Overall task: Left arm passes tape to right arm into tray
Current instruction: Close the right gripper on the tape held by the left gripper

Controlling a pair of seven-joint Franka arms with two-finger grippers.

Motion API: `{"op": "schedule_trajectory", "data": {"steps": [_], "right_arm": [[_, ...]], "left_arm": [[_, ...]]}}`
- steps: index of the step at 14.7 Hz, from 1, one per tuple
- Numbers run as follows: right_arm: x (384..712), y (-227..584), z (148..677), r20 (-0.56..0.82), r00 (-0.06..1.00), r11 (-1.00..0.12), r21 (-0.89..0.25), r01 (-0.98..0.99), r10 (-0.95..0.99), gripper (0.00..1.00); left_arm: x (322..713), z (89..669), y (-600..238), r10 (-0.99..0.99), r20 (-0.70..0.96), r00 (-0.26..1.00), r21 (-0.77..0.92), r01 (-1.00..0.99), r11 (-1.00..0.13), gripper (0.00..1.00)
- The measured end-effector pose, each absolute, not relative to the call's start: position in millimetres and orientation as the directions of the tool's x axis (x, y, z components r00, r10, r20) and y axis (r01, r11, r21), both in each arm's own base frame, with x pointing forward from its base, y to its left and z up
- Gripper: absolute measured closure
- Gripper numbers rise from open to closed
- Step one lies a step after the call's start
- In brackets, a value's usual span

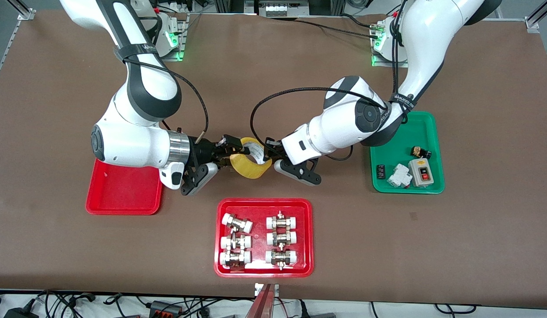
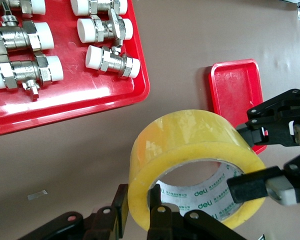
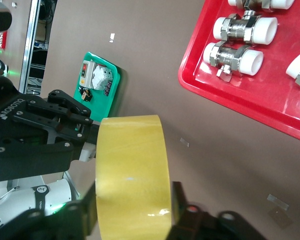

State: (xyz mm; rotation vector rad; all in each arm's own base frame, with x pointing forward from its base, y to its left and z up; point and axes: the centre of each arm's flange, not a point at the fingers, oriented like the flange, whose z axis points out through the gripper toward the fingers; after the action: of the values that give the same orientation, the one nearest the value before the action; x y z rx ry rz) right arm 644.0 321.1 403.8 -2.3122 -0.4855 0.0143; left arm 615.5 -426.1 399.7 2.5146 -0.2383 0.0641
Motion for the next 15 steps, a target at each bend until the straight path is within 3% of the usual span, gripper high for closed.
{"op": "schedule_trajectory", "data": {"steps": [6,10,15], "right_arm": [[644,321,404,0.134,0.928,-0.640,-0.690,0.340,0.348,0.47],[646,316,403,0.133,0.930,-0.645,-0.687,0.335,0.342,0.47],[646,316,403,0.132,0.930,-0.645,-0.686,0.335,0.342,0.47]], "left_arm": [[616,400,-426,-0.155,0.101,0.983,0.571,-0.185,-0.800,0.78],[623,405,-419,-0.149,0.126,0.981,0.559,-0.194,-0.806,0.47],[642,411,-387,-0.122,0.102,0.987,0.550,-0.159,-0.820,0.01]]}}
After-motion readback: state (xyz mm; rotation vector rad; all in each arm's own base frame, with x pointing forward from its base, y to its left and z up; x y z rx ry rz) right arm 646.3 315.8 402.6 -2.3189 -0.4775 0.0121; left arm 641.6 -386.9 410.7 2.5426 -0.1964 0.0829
